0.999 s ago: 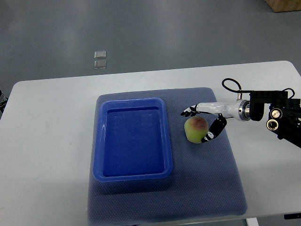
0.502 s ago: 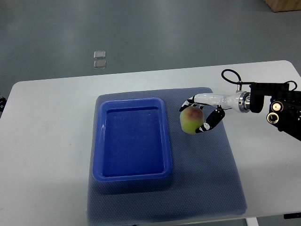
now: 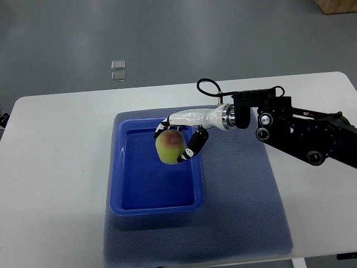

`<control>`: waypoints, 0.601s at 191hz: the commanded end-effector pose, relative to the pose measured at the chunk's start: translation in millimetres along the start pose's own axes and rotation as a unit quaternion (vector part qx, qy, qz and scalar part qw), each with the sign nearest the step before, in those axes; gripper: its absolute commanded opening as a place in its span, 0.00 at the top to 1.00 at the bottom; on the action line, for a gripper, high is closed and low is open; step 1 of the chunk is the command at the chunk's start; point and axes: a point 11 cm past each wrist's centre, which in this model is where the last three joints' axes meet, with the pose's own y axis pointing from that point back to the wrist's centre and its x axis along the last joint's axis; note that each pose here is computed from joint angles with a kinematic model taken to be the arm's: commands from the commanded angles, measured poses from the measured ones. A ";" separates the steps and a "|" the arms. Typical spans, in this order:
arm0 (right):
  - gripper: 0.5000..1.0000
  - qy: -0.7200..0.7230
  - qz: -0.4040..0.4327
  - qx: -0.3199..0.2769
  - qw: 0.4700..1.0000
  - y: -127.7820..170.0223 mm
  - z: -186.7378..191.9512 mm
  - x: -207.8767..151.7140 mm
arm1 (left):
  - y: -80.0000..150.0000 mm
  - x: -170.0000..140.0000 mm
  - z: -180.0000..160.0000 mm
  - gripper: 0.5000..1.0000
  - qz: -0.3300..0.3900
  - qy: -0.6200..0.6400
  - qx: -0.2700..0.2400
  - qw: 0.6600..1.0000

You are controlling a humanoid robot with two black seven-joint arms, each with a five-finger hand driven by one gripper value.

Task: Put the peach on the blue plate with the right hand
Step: 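Lift the peach and carry it over the blue tray, then lower the peach into the tray and open the right hand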

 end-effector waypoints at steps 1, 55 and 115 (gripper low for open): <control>0.79 0.004 -0.010 0.008 1.000 -19.7 -13.3 -2.5 | 0.0 0.0 0.1 0.00 0.000 0.000 0.000 1.000; 0.43 0.004 -0.028 -0.004 1.000 -42.6 -16.0 -15.0 | 0.0 0.0 0.1 0.00 0.000 0.000 0.000 1.000; 0.14 0.003 -0.037 -0.010 0.999 -40.5 -11.5 -18.0 | 0.0 0.0 0.1 0.00 0.000 0.000 0.000 1.000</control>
